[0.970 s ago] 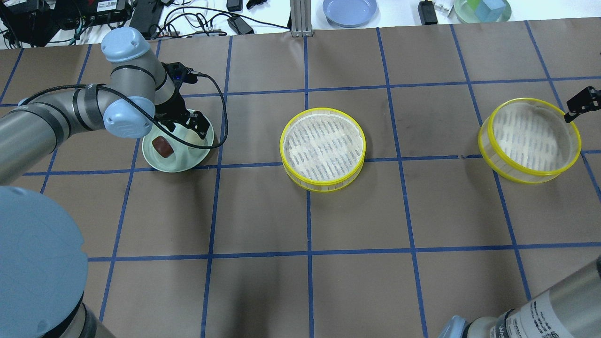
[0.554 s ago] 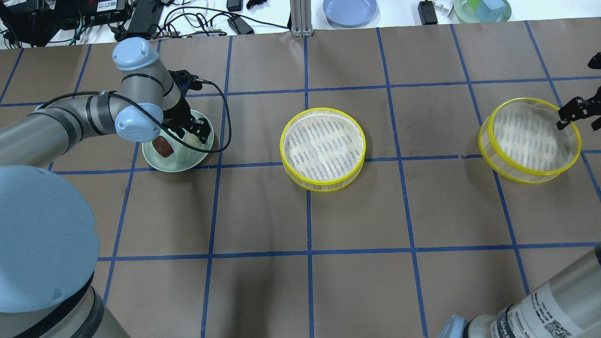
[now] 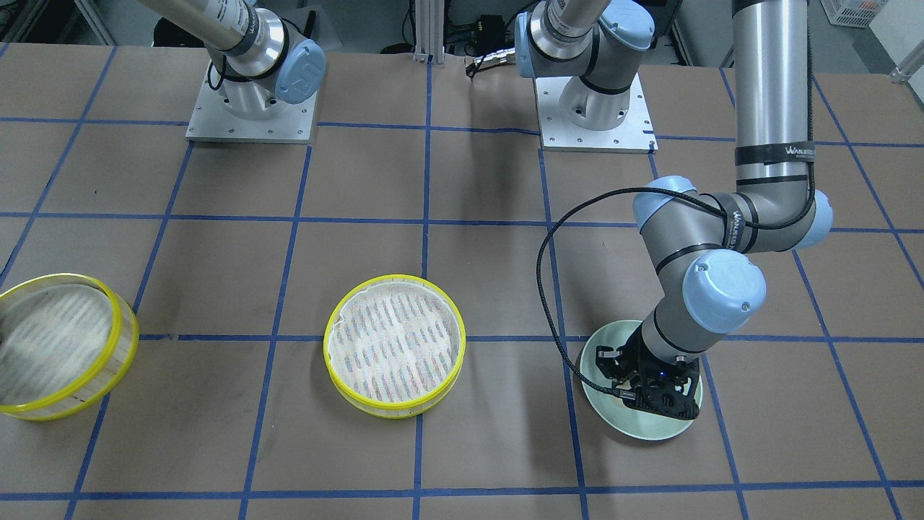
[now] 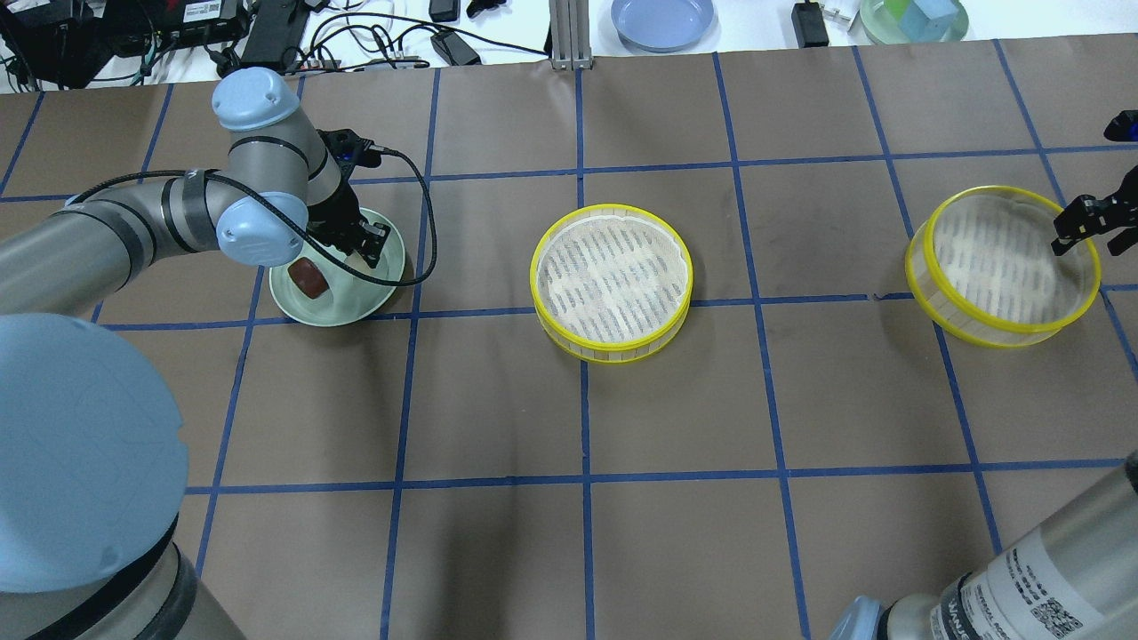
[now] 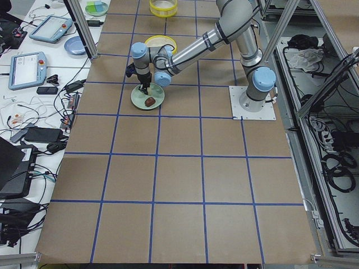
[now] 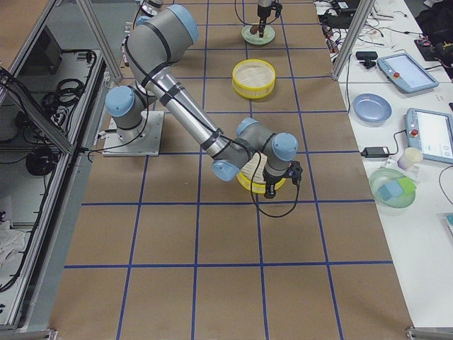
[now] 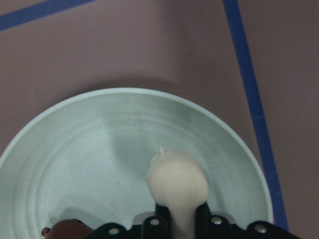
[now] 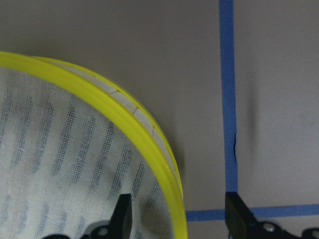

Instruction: Stack buns with steamer

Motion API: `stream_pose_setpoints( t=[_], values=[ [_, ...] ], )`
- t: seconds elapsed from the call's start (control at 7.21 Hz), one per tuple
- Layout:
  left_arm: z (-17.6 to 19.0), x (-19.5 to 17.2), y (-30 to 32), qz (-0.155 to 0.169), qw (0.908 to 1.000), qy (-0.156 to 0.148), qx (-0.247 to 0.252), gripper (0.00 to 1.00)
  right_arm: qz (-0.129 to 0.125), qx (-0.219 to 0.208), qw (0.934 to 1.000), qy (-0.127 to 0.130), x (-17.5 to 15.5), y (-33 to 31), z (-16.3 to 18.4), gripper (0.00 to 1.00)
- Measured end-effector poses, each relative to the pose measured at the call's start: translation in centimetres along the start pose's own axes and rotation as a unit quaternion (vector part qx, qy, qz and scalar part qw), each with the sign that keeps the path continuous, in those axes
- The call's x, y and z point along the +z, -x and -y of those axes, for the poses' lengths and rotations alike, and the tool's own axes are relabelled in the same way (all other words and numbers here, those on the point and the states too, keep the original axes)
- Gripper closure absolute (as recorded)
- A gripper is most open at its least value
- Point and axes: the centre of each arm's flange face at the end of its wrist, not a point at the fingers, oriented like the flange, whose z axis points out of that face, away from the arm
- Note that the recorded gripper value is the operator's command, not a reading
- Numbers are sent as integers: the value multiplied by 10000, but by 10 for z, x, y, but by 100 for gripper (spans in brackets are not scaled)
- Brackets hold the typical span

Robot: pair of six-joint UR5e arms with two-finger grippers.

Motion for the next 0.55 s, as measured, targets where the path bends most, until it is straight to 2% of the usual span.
stream_pose_setpoints(
  t=[0.14, 0.28, 0.42, 0.55],
  values=[
    [6, -29, -20, -133, 9988, -163, -451, 100, 11, 0, 10000, 16, 1, 0, 0, 72],
    [12, -56, -51, -354, 9948, -314, -903, 100, 24, 0, 10000, 26, 2, 0, 0, 89],
    [14, -74, -86, -687, 9882, -404, -1307, 100, 38, 0, 10000, 38, 2, 1, -1, 92],
    [14, -78, -118, -1112, 9808, -364, -1562, 100, 44, 0, 10000, 47, 0, 1, -1, 92]
  ],
)
